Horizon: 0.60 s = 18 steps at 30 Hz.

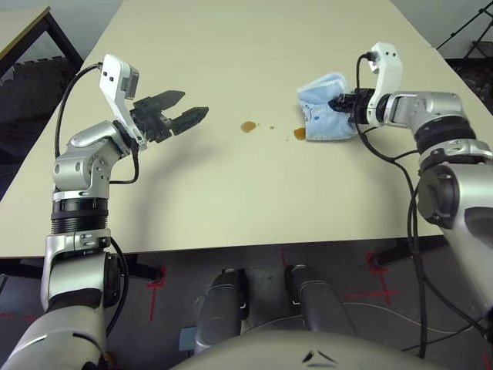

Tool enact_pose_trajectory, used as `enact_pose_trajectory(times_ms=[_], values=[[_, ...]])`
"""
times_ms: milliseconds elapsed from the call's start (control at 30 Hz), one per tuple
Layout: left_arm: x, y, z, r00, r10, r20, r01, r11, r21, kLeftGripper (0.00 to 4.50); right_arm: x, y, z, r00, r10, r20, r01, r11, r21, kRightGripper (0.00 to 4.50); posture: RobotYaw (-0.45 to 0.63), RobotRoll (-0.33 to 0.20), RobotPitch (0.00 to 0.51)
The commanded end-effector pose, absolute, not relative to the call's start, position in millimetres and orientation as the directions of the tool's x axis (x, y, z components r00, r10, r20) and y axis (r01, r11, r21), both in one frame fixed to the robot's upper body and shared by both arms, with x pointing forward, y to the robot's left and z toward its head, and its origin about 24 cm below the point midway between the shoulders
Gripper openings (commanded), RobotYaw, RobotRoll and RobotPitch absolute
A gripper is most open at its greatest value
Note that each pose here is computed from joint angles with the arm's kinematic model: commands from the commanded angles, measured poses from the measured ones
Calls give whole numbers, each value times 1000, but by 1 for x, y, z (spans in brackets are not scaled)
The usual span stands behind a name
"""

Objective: Wipe the water off the table with a rag.

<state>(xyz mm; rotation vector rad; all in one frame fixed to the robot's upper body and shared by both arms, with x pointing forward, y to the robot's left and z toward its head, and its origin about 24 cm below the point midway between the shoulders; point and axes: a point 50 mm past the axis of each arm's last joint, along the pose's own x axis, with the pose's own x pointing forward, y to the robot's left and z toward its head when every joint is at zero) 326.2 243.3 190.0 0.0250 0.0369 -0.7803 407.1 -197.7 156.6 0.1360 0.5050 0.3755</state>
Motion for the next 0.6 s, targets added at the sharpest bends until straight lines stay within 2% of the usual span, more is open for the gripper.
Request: enact_pose_trajectory(times_ms=[33, 267, 600], values=[[322, 244, 190, 690, -721, -69, 723, 690, 15, 4500, 406, -195, 142, 801, 343, -490, -292, 939, 179, 23, -97, 0, 140], [320, 246, 190, 693, -717, -73, 720, 694, 18, 4500, 401, -161, 119, 709, 437, -554, -384, 897, 216, 23, -83, 0, 139], [319, 246, 190, 694, -716, -78, 719, 695, 17, 4500, 393, -111, 115, 590, 597, -543, -471, 801, 369, 23, -88, 0, 144]])
